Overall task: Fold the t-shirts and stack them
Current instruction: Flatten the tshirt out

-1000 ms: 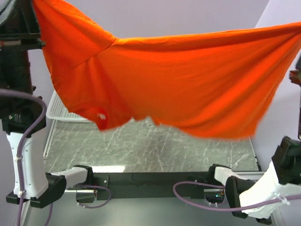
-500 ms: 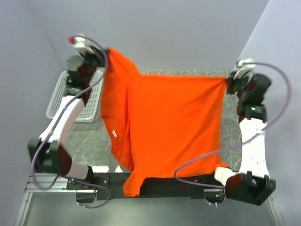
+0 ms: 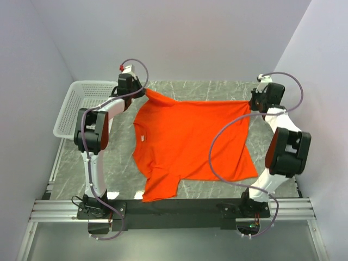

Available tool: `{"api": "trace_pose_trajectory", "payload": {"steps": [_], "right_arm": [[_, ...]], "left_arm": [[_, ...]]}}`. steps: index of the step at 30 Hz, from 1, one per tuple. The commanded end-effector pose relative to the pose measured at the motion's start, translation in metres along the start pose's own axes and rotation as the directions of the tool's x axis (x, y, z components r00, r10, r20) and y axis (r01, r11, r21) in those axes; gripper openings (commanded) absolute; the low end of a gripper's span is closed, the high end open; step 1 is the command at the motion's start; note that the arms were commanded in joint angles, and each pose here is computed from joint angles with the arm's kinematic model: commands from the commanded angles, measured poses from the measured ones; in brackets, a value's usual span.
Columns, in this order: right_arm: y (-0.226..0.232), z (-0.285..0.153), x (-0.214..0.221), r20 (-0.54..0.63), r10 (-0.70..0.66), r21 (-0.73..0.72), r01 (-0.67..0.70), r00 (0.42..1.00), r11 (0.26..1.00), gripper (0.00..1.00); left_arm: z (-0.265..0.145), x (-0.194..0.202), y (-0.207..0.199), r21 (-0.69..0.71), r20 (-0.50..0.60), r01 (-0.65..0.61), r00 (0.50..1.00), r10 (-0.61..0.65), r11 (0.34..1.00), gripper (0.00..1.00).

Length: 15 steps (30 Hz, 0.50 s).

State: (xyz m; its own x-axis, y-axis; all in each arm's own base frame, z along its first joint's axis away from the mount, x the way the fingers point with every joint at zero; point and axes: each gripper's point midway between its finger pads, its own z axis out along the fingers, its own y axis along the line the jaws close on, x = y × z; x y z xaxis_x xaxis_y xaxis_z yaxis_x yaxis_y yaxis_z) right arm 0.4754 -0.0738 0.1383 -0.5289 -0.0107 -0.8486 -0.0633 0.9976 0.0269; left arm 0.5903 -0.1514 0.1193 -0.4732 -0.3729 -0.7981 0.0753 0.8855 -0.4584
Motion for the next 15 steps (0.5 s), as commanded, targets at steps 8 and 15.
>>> {"api": "trace_pose_trajectory", "payload": {"steps": [8, 15], "right_arm": [[-0.025, 0.035, -0.052, 0.057, -0.042, 0.083, 0.037, 0.998, 0.996, 0.00], [-0.019, 0.046, -0.062, 0.027, -0.078, 0.028, 0.077, 0.997, 0.997, 0.00]], "left_arm": [[0.014, -0.067, -0.035, 0.052, 0.131, -0.029, 0.991, 0.022, 0.998, 0.01], [-0.001, -0.101, -0.033, -0.006, 0.218, -0.078, 0.973, 0.077, 0.997, 0.01]]}}
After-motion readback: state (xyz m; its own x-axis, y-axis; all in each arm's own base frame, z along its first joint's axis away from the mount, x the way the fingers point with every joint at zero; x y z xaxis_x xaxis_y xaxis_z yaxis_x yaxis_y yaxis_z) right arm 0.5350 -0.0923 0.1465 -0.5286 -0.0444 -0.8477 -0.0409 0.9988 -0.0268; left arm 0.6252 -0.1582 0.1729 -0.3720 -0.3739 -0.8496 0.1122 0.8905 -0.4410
